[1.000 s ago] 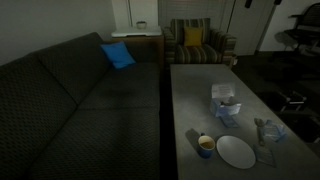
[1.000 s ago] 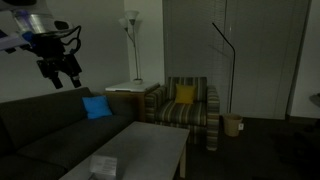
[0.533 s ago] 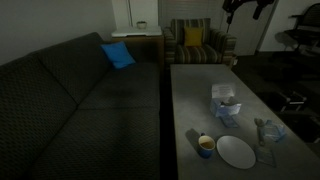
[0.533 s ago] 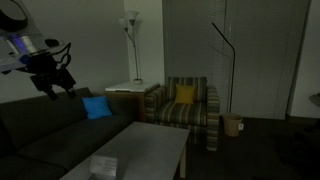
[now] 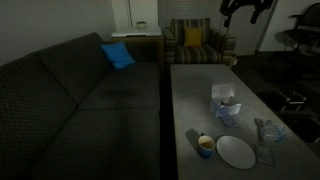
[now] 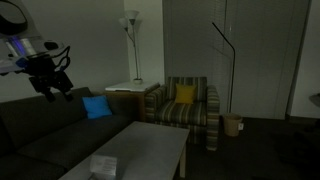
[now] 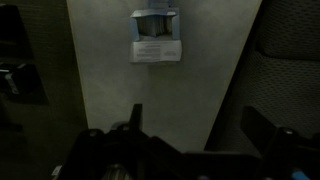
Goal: Pick up the blue cup from the table and put it on the plate.
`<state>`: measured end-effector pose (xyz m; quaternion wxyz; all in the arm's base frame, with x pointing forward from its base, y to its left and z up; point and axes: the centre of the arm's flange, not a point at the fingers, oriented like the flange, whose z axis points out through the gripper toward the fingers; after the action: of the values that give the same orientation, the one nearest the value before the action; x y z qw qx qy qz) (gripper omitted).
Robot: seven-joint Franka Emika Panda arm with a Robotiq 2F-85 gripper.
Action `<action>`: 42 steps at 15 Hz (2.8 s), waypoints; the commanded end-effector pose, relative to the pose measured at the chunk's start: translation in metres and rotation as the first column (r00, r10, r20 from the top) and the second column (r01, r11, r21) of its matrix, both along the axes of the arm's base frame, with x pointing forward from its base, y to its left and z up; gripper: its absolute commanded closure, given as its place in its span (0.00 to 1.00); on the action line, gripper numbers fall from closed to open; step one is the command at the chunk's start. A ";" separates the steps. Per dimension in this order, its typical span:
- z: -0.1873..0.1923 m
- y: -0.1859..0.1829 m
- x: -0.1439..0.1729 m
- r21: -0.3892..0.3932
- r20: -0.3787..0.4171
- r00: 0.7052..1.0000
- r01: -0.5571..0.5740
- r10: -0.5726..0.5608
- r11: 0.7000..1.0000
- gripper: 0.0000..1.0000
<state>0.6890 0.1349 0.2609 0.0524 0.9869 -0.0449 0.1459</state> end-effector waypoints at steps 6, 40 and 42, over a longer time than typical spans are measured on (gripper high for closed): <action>-0.110 0.054 0.028 0.064 -0.146 0.983 -0.103 0.112 0.993 0.00; -0.274 0.097 0.009 0.138 -0.352 0.875 -0.302 0.332 0.943 0.00; -0.280 0.099 0.007 0.140 -0.359 0.871 -0.304 0.334 0.943 0.00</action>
<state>0.6955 0.2343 -0.0195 -0.0036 0.9914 0.1237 -0.0422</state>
